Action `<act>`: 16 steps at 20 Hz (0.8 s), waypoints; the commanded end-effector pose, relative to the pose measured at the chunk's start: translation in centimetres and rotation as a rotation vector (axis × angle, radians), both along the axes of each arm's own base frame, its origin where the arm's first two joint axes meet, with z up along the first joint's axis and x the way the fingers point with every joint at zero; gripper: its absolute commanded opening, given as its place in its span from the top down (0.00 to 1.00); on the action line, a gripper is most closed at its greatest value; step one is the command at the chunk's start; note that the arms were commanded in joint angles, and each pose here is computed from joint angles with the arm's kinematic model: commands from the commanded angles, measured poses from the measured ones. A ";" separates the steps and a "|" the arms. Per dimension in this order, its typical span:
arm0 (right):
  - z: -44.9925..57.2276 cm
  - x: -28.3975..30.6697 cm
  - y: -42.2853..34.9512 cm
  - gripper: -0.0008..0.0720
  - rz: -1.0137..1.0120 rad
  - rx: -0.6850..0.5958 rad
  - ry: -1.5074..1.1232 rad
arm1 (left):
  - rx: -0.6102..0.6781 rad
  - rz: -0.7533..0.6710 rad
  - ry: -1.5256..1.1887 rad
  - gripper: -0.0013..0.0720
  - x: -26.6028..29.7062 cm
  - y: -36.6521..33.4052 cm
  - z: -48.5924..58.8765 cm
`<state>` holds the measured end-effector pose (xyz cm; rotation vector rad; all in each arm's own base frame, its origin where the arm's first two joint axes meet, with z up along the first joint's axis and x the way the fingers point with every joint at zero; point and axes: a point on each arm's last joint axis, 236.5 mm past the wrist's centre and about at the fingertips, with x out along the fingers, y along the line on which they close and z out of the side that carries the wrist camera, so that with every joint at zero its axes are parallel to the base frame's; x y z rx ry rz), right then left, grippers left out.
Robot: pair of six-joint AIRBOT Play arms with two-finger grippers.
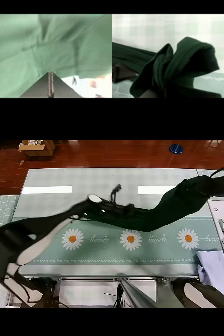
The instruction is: Fold the shirts.
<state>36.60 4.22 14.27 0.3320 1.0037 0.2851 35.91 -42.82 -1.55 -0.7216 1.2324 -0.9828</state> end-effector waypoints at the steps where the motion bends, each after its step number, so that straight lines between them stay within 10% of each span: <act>1: 0.5 0.9 3.3 0.95 0.073 -0.031 -0.064 | 0.132 0.033 -0.214 0.96 3.9 8.8 5.5; 9: -1.5 5.4 15.3 0.95 0.163 0.035 -0.179 | 0.320 0.263 -0.460 0.96 4.8 27.8 18.2; 16: -10.9 6.7 28.1 0.95 0.213 0.103 -0.146 | 0.330 0.272 -0.497 0.96 1.3 30.2 21.8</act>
